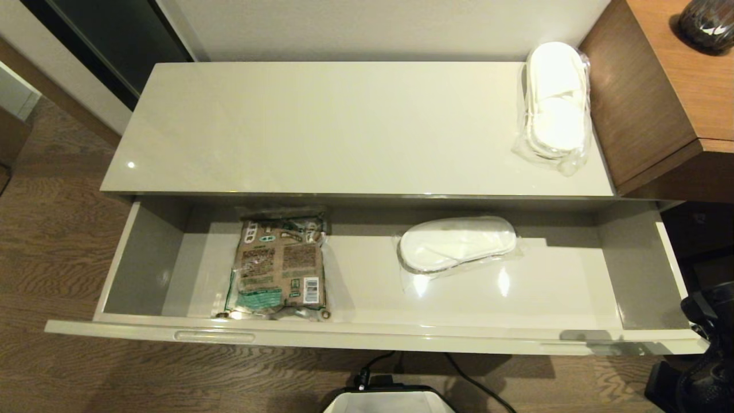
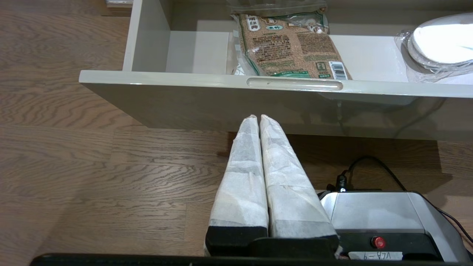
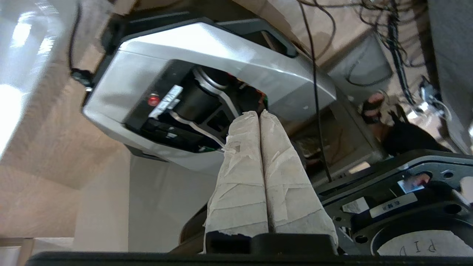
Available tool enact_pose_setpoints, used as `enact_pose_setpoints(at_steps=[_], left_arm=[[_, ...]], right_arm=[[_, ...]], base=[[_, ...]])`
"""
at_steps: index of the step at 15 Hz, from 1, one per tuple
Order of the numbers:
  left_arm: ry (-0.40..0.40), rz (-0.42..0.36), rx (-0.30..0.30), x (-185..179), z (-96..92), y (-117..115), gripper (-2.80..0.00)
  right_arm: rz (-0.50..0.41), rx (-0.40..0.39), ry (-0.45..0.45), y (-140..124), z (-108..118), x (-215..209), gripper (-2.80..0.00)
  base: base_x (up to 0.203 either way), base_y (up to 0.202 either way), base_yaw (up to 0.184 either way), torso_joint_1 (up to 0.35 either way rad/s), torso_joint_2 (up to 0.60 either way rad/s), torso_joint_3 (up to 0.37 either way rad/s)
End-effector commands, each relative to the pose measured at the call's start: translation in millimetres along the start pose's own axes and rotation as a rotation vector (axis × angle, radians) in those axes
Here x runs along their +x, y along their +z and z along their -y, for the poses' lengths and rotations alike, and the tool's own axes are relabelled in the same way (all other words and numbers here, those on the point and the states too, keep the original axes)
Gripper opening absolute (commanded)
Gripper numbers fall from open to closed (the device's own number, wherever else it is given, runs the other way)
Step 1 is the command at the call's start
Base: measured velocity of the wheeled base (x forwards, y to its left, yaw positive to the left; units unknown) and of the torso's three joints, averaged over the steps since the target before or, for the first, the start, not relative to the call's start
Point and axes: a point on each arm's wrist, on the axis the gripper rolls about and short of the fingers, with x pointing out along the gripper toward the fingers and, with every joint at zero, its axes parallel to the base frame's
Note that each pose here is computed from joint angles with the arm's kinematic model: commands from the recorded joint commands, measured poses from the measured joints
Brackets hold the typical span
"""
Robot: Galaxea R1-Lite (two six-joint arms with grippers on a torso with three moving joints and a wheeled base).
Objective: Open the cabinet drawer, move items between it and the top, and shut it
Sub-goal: Close the drawer
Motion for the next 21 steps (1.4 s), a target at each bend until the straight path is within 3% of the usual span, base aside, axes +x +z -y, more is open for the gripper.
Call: enact_pose_setpoints(at_steps=[1, 14, 17, 21], left_arm=[[0.0, 0.0, 0.0, 0, 0.0, 0, -2.8], [0.0, 0.0, 0.0, 0, 0.0, 0, -2.8], [0.0, -0.002, 0.0, 0, 0.0, 0, -2.8], [0.0, 0.0, 0.0, 0, 0.0, 0, -2.8]], right_arm=[[-0.03, 0.006, -0.029, 4, -5, 10, -2.8], [-0.046, 0.007, -0.058, 34, -35, 44, -2.8], [0.088, 0.013, 0.079, 52, -52, 22, -2.8], [0.28, 0.006, 0.278, 74, -76, -49, -2.8]], base=[[0.0, 0.0, 0.0, 0.0, 0.0, 0.0], [0.0, 0.0, 0.0, 0.0, 0.0, 0.0], [0.0, 0.0, 0.0, 0.0, 0.0, 0.0], [0.0, 0.0, 0.0, 0.0, 0.0, 0.0]])
